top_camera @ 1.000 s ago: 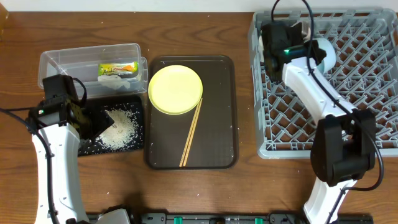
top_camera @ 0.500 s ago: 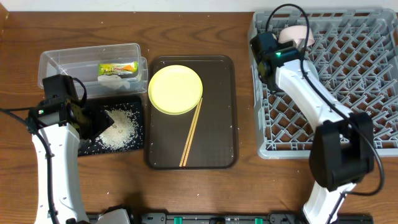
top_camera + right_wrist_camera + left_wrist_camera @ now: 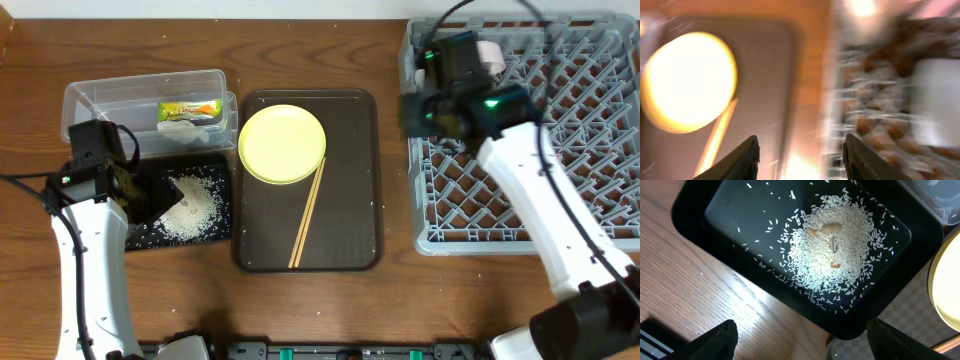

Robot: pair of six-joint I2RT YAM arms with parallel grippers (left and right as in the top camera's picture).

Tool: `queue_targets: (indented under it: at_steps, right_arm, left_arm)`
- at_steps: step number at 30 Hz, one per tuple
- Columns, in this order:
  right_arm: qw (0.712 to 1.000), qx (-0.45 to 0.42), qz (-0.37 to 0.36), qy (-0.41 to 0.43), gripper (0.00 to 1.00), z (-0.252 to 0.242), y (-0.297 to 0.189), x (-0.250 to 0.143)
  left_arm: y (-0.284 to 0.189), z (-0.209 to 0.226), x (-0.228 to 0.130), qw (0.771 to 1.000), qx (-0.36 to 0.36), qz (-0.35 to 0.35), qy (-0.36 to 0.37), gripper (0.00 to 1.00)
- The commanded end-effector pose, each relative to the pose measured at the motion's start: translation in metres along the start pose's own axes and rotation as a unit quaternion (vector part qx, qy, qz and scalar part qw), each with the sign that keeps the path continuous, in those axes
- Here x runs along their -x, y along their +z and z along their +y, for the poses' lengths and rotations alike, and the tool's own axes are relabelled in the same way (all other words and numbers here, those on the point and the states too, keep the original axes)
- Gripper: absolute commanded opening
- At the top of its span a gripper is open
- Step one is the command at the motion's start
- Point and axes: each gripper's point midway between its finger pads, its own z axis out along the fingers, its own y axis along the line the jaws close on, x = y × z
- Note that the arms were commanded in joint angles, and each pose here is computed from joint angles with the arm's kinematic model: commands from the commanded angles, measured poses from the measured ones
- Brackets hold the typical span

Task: Sort waste into correct bins and load items into the dishwasher rack
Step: 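Reach the right gripper to the wooden chopsticks on the brown tray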

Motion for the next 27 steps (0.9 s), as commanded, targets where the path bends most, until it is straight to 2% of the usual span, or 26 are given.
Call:
queue_targets:
  at_steps: [1,8,13,20,27]
  right_arm:
    - [0.993,0.092,0.069,-0.013,0.5,0.057,0.018,-0.034]
    - [0.98,0.087,0.178,-0.034,0.5,0.115,0.065,-0.104]
    - [0.971,0.034,0.236,-0.012,0.47,0.129,0.097,-0.15]
    - [0.968,-0.048,0.247,-0.008,0.46,0.121,0.131,-0.18]
    - [0.964,-0.063,0.258,-0.003,0.45,0.124,0.152,-0.197]
  left_arm:
    - [0.002,0.003,-0.002,1.0,0.005,0.003,-0.007,0.85]
    - [0.002,0.003,-0.002,1.0,0.005,0.003,-0.007,0.85]
    - [0.002,0.003,-0.002,1.0,0.005,0.003,-0.007,0.85]
    - [0.002,0.003,-0.002,1.0,0.005,0.003,-0.007,0.85]
    - [0.002,0.003,-0.002,1.0,0.005,0.003,-0.007,0.85]
